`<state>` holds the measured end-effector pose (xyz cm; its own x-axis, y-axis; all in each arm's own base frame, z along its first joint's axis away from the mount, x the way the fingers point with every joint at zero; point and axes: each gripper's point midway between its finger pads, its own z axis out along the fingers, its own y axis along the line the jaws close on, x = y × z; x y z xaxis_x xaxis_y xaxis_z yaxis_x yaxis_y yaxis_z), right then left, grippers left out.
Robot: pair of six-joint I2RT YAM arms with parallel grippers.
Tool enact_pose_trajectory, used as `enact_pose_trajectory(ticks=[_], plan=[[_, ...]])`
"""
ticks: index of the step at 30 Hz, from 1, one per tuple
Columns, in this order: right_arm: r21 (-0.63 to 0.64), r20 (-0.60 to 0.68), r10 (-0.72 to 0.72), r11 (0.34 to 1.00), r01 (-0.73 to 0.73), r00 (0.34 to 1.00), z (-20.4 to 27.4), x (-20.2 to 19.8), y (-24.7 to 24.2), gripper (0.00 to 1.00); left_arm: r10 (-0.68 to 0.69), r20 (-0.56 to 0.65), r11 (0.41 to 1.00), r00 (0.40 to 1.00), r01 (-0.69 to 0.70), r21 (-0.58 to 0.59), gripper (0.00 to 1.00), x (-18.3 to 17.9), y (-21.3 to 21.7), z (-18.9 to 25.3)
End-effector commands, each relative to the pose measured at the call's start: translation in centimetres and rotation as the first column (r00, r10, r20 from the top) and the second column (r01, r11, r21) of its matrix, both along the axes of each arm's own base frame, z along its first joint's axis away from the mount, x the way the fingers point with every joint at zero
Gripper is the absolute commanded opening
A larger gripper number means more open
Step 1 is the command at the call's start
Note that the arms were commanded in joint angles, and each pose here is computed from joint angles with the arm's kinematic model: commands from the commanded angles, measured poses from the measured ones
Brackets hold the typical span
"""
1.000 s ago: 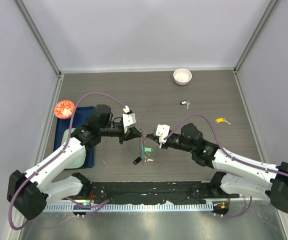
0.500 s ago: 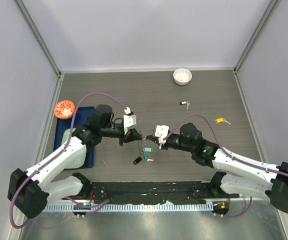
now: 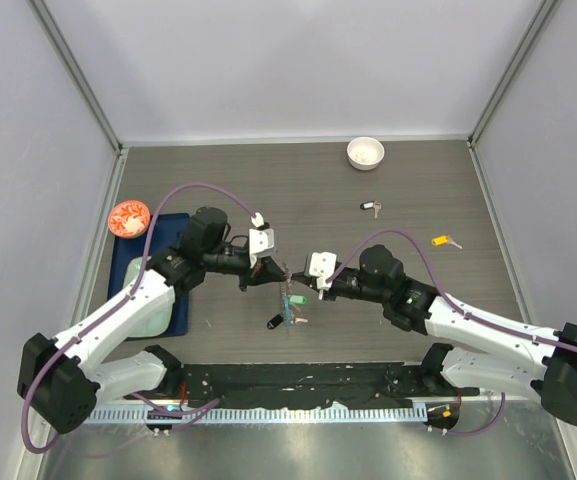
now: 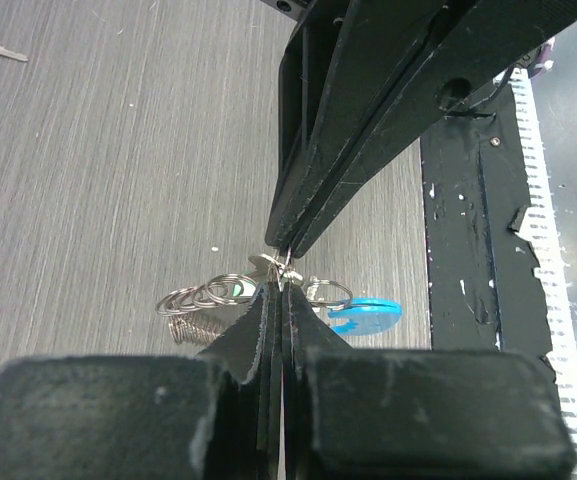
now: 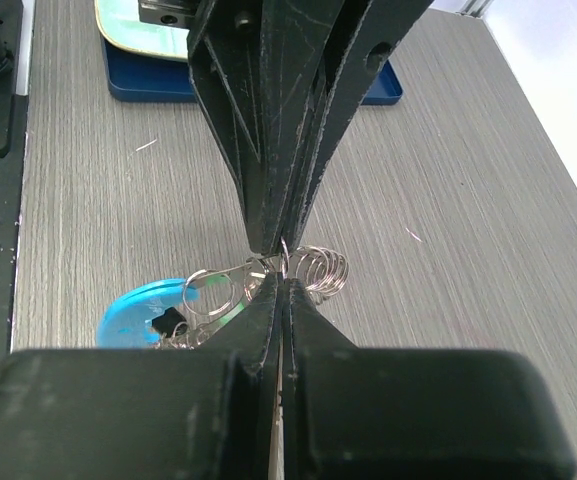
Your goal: Put the keys on the keyring
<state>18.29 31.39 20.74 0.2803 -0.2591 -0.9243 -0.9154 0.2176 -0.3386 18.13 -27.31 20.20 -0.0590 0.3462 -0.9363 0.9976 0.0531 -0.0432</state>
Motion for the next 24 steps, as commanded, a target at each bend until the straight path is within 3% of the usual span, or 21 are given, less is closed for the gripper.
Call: enact_pose_trajectory(ticks=[1,8,24], plan=[[0.076,0.084,0.009,0.997,-0.015,0.996,3.9,0.1,0.7,0.01,0.046,0.017,0.998,0.999,-0.045,-0.048,0.0,1.2,-0.7,2.6],[0.047,0.099,-0.007,0.999,0.003,0.995,3.3,0.3,0.6,0.01,0.137,-0.08,0.985,0.987,-0.145,-0.093,0.0,1.9,-1.1,3.6],[0.009,0.112,-0.057,0.998,0.056,0.992,2.1,0.9,0.2,0.01,0.241,-0.122,0.936,0.963,-0.263,-0.232,0.0,2.2,-0.8,5.9]])
